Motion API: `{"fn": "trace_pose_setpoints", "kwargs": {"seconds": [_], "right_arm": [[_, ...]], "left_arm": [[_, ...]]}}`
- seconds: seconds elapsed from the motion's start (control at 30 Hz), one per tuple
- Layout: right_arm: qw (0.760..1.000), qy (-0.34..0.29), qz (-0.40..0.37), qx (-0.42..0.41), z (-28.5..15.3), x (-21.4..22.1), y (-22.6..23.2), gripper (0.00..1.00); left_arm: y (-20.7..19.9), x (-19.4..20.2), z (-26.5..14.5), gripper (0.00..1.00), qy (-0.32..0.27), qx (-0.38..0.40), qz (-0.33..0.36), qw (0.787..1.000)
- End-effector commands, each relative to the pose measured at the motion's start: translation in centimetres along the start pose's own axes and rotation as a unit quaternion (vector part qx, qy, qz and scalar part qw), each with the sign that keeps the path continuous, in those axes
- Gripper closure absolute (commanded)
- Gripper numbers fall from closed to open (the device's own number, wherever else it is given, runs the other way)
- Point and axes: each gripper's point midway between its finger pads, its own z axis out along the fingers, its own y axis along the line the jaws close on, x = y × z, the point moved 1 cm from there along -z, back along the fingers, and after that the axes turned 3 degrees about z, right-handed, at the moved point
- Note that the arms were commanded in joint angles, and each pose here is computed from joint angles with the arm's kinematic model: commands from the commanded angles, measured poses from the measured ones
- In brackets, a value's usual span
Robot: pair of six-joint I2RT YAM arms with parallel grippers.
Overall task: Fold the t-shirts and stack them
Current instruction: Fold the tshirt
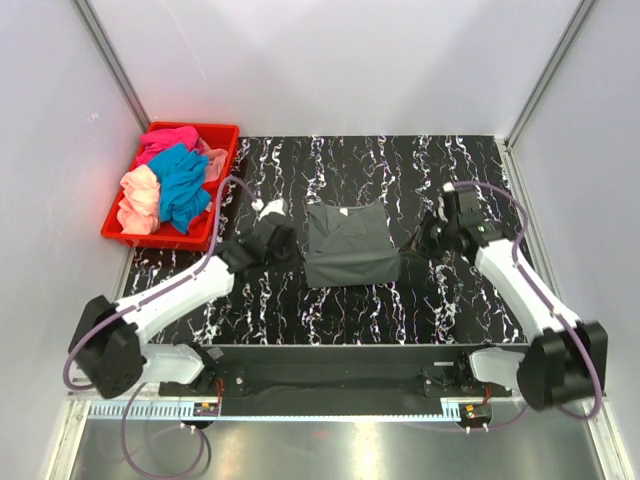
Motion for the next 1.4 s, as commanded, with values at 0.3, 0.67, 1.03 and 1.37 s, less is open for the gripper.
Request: {"fn": "trace_pose_setpoints", "kwargs": {"seconds": [0.3, 0.67, 1.03, 1.37], "right_arm": [[0.995, -0.043, -0.085, -0.001, 4.9, -11.1, 5.8, 1.00], [0.998, -0.021, -0.063, -0.011, 9.8, -16.0, 5.1, 1.00], [0.999, -0.010, -0.037, -0.023, 15.5, -19.6, 3.0, 0.97], [0.996, -0.066, -0.029, 0.051, 12.6, -22.1, 1.2, 0.46]], "left_arm": [[-2.2, -13.1, 3.5, 1.00, -0.063, 0.008, 0.041, 0.997], [-2.3, -19.5, 9.8, 0.98, -0.069, 0.055, 0.038, 0.995], [-1.6, -23.2, 17.1, 0.83, -0.069, 0.093, 0.032, 0.993], [-2.7, -27.2, 12.6, 0.30, -0.133, 0.112, 0.112, 0.978]]}}
